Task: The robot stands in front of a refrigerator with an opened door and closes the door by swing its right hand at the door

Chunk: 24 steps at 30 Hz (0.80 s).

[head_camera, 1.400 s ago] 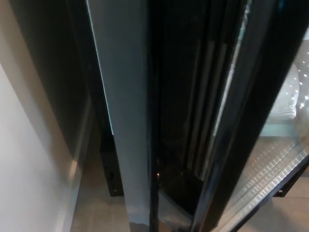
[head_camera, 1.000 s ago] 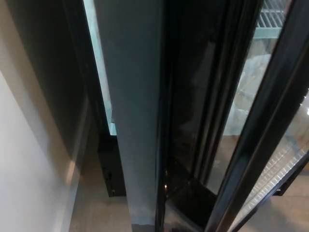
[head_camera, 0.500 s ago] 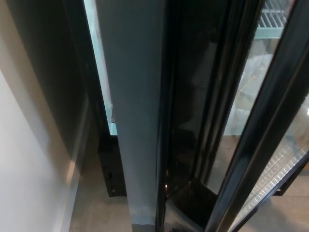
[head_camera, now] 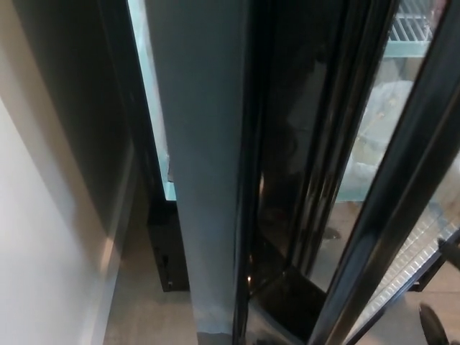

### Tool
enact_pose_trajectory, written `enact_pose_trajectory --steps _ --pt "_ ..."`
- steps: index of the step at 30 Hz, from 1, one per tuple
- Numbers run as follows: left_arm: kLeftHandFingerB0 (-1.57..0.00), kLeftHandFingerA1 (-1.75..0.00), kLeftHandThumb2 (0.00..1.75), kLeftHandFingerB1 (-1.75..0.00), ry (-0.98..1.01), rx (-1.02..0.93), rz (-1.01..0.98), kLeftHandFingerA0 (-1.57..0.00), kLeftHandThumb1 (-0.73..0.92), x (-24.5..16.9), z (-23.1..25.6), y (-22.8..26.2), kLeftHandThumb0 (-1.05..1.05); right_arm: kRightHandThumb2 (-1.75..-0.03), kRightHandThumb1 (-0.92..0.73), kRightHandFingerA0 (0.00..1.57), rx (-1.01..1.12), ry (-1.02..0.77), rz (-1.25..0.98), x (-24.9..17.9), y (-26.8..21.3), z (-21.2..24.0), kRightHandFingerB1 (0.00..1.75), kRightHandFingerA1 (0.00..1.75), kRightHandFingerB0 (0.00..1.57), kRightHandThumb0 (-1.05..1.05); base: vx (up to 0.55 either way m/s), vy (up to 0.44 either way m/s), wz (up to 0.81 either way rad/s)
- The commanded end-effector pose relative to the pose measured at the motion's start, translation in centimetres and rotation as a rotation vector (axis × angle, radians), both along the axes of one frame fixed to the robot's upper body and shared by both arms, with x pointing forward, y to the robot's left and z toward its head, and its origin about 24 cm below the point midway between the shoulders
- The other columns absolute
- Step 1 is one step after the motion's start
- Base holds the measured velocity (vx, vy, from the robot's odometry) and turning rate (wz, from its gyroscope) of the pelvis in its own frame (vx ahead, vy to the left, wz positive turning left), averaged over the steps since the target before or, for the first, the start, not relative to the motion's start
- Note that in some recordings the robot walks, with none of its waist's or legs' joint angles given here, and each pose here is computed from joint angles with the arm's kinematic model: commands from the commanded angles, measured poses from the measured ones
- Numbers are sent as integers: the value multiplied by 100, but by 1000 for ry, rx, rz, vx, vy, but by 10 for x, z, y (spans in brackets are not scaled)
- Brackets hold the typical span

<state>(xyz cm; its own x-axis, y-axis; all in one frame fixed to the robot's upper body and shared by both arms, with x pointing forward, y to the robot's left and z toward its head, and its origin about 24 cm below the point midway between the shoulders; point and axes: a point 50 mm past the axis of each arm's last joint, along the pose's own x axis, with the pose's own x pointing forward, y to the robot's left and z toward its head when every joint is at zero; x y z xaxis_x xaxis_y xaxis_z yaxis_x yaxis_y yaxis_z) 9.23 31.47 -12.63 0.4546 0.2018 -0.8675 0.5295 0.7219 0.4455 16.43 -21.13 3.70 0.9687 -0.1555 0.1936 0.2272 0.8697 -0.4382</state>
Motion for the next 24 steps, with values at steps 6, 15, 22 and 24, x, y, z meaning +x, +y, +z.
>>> enact_pose_trajectory --steps 6,15,22,24 --pt "-26 -51 91 -45 24 30 -41 -35 62 17 4 4 -53 -88 -92 0 -228 -1329 354 -54 63 208 48 53 0 -91 0 0 0" --pt "-25 -54 94 -47 12 35 -58 -37 60 27 6 3 -50 -98 -73 0 -716 -1002 293 6 103 184 13 1 5 -97 -1 0 1" --pt "-25 -54 94 -47 11 37 -64 -37 60 28 7 3 -50 -98 -73 0 -725 -997 303 12 107 182 13 1 5 -97 0 0 0" --pt "-25 -54 93 -46 4 27 -52 -37 60 30 7 3 -51 -105 -68 1 -840 -882 401 62 129 172 23 20 1 -73 0 0 0"
